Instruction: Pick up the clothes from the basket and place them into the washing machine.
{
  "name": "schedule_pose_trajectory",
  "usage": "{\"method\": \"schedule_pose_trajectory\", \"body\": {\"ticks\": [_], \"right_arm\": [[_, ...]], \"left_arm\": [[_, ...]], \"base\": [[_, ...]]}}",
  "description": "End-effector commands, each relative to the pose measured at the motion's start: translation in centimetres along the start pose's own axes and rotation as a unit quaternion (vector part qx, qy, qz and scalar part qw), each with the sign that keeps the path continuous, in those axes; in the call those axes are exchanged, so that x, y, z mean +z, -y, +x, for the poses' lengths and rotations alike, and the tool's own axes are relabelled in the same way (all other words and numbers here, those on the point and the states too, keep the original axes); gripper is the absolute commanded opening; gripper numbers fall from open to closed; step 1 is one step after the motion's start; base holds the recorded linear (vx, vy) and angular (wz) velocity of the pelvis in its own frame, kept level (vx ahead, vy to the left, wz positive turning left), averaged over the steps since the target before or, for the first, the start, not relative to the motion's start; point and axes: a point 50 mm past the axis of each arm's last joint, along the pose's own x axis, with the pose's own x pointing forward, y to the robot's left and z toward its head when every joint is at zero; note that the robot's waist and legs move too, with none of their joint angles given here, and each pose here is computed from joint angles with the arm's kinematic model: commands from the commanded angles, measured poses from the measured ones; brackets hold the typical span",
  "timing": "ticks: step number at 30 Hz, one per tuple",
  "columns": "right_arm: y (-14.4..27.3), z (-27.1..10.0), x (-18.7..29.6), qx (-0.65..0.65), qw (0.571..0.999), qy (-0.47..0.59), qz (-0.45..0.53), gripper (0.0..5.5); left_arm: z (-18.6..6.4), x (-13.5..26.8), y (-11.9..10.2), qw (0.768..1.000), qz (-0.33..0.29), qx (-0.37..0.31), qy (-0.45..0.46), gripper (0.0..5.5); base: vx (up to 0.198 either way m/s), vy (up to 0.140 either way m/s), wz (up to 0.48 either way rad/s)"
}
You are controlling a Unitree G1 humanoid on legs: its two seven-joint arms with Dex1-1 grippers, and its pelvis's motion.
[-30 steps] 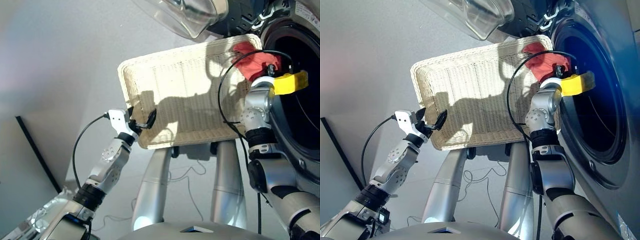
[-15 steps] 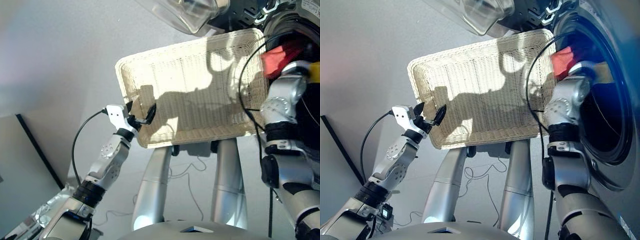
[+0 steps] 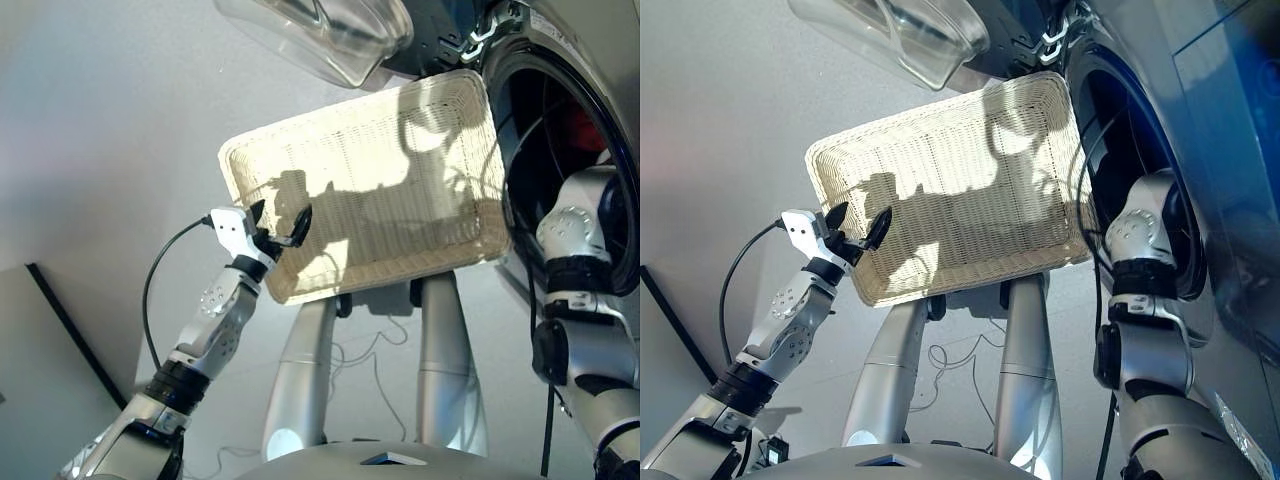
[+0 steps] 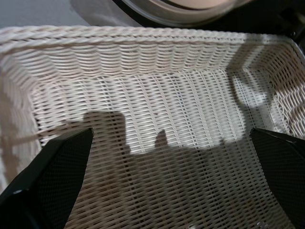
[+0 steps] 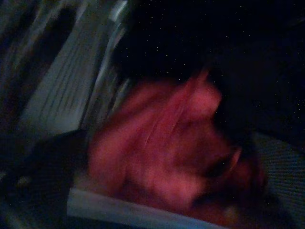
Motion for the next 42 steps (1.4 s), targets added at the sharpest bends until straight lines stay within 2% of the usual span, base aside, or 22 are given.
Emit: {"method": "schedule_pose_trajectory", "body": {"ticks": [1,11,20,26,33,42], "right_arm": [[0.7,-1.7,-1.7,0.082,0.995,-0.044,-0.045,5.5],[4.3,-7.5,-6.9,0.227,0.938,-0.209,-0.158,5.5],[8.3,-12.9,-9.7,0.229,0.904,-0.308,-0.191,5.5],[11.5,-17.6,-11.8,0.232,0.853,-0.393,-0.253,5.5],[15.3,-22.8,-12.6,0.229,0.791,-0.467,-0.323,5.5],[18.4,-26.9,-12.5,0.232,0.72,-0.522,-0.393,5.5]], "left_arm": [[-2.5,0.0,-1.6,1.0,-0.002,0.022,0.002,5.5],[-5.1,-2.4,-3.0,0.997,0.007,0.026,-0.067,5.5],[-7.0,-5.3,-4.9,0.986,0.046,0.08,-0.136,5.5],[-9.5,-8.1,-6.5,0.966,0.062,0.149,-0.202,5.5],[-11.8,-10.5,-7.1,0.943,0.082,0.199,-0.254,5.5],[-15.2,-12.6,-7.3,0.909,0.119,0.223,-0.33,5.5]], "base": [[0.0,0.0,0.0],[0.0,0.0,0.0],[0.039,0.014,0.053],[0.047,0.064,0.029],[0.089,0.062,-0.04],[0.063,0.027,-0.087]]}}
